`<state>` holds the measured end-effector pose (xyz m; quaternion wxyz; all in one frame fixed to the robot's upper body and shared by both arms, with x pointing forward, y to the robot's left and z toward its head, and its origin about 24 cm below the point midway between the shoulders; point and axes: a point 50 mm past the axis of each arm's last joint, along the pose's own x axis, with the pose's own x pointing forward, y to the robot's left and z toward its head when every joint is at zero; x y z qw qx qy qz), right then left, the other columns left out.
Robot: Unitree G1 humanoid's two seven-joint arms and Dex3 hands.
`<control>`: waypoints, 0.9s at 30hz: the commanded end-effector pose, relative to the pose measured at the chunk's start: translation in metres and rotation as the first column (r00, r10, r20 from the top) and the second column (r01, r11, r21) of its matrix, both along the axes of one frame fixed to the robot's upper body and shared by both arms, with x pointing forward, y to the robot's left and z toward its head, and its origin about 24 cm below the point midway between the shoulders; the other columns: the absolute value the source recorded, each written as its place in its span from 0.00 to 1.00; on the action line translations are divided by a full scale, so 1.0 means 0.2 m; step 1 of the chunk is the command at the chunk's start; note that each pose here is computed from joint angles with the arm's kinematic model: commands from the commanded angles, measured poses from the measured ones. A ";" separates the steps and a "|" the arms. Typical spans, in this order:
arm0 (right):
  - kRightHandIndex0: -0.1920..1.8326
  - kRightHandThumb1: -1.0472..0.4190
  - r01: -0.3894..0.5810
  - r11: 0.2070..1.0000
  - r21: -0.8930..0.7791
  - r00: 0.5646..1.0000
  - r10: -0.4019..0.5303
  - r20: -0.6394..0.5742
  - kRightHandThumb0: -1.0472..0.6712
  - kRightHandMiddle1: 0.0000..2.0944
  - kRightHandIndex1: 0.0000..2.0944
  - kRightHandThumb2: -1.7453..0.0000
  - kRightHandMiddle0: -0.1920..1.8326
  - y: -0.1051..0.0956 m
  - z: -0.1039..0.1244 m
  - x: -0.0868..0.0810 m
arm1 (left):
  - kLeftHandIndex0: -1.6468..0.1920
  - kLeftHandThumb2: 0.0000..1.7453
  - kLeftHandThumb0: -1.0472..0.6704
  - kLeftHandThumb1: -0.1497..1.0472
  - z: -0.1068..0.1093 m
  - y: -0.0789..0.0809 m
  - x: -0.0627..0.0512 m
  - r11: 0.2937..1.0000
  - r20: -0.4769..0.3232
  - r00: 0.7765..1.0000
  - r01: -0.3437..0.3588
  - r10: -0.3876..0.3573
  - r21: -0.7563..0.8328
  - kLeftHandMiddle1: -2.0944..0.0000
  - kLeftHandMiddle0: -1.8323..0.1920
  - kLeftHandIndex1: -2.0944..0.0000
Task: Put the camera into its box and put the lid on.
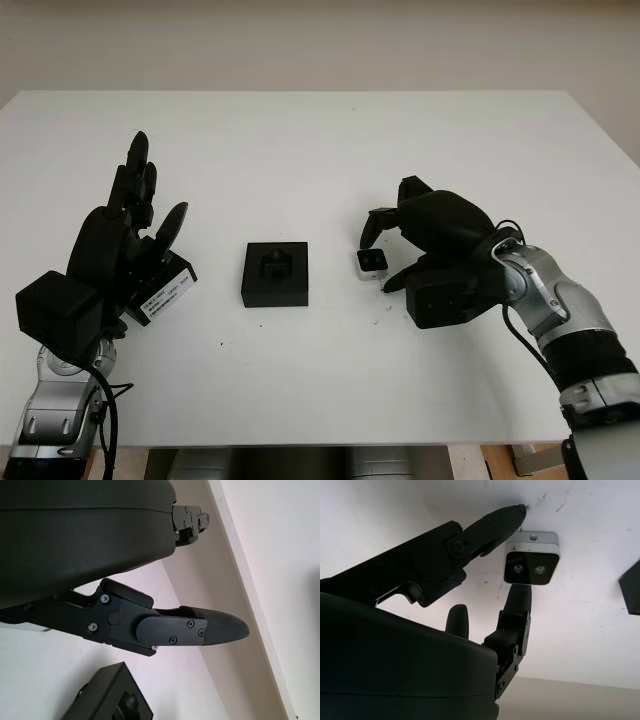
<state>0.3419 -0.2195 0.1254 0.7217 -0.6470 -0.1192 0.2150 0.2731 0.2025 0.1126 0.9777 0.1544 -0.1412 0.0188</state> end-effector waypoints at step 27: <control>0.00 0.16 -0.033 0.998 0.046 0.999 0.031 0.024 0.26 0.47 0.98 0.97 0.34 0.05 -0.01 0.01 | 0.96 0.21 0.18 1.00 0.01 -0.01 -0.02 1.000 0.013 1.000 0.009 -0.009 0.005 0.97 0.95 0.98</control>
